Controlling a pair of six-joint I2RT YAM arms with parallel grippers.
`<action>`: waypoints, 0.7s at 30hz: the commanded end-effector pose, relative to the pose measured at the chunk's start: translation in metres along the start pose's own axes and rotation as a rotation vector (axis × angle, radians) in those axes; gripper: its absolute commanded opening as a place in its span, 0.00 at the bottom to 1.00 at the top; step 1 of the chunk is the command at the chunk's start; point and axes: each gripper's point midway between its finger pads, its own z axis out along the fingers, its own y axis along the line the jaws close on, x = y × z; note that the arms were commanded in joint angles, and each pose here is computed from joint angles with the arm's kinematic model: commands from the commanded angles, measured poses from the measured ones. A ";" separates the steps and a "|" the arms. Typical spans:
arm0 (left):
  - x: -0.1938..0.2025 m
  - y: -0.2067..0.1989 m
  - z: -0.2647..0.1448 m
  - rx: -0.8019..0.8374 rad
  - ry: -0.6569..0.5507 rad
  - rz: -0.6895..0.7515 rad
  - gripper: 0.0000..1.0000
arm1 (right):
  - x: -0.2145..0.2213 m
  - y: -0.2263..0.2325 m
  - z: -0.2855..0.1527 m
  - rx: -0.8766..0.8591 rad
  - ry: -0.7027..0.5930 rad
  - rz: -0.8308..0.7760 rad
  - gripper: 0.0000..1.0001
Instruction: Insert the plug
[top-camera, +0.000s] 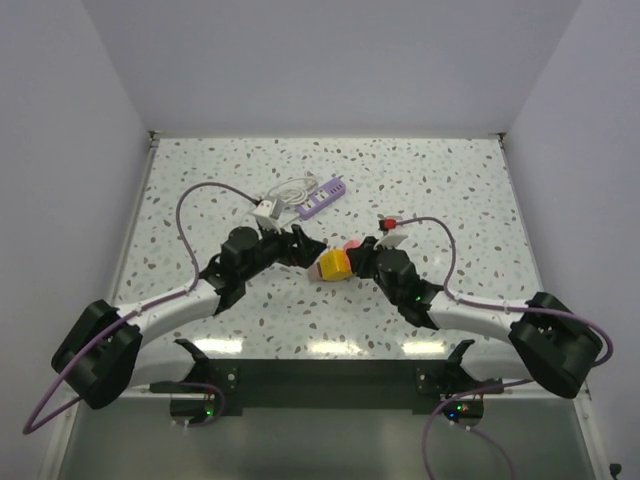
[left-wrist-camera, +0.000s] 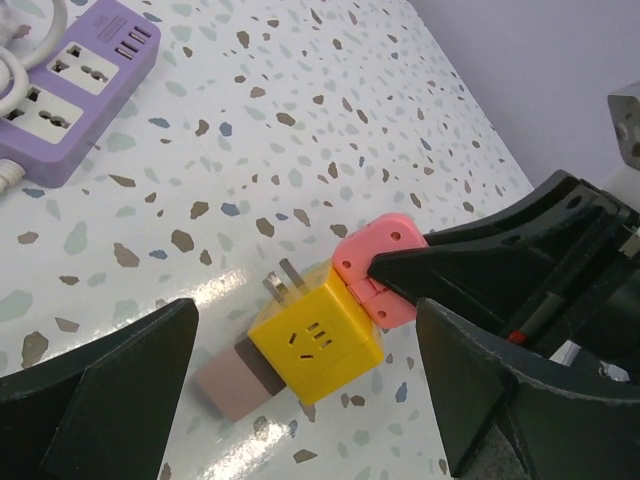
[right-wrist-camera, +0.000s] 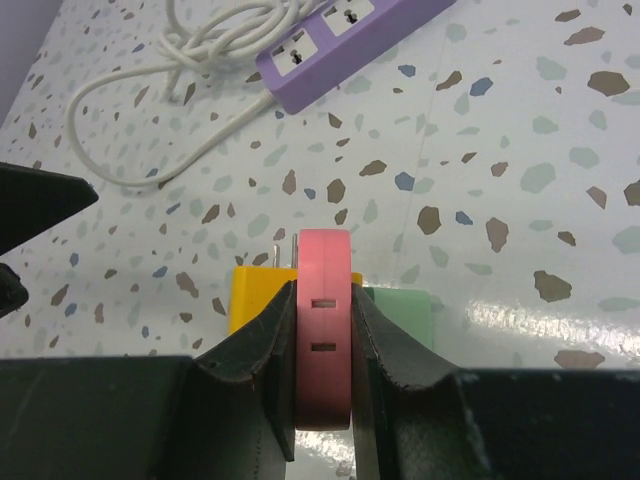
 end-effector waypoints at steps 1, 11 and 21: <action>-0.002 0.007 -0.004 -0.031 -0.015 0.045 0.96 | 0.031 -0.049 -0.010 0.176 0.041 -0.191 0.00; -0.010 0.016 -0.007 -0.088 -0.043 0.076 0.98 | 0.047 -0.057 -0.030 0.238 -0.073 -0.273 0.00; -0.006 0.023 -0.011 -0.113 -0.040 0.082 0.98 | 0.096 -0.069 -0.030 0.257 0.038 -0.287 0.00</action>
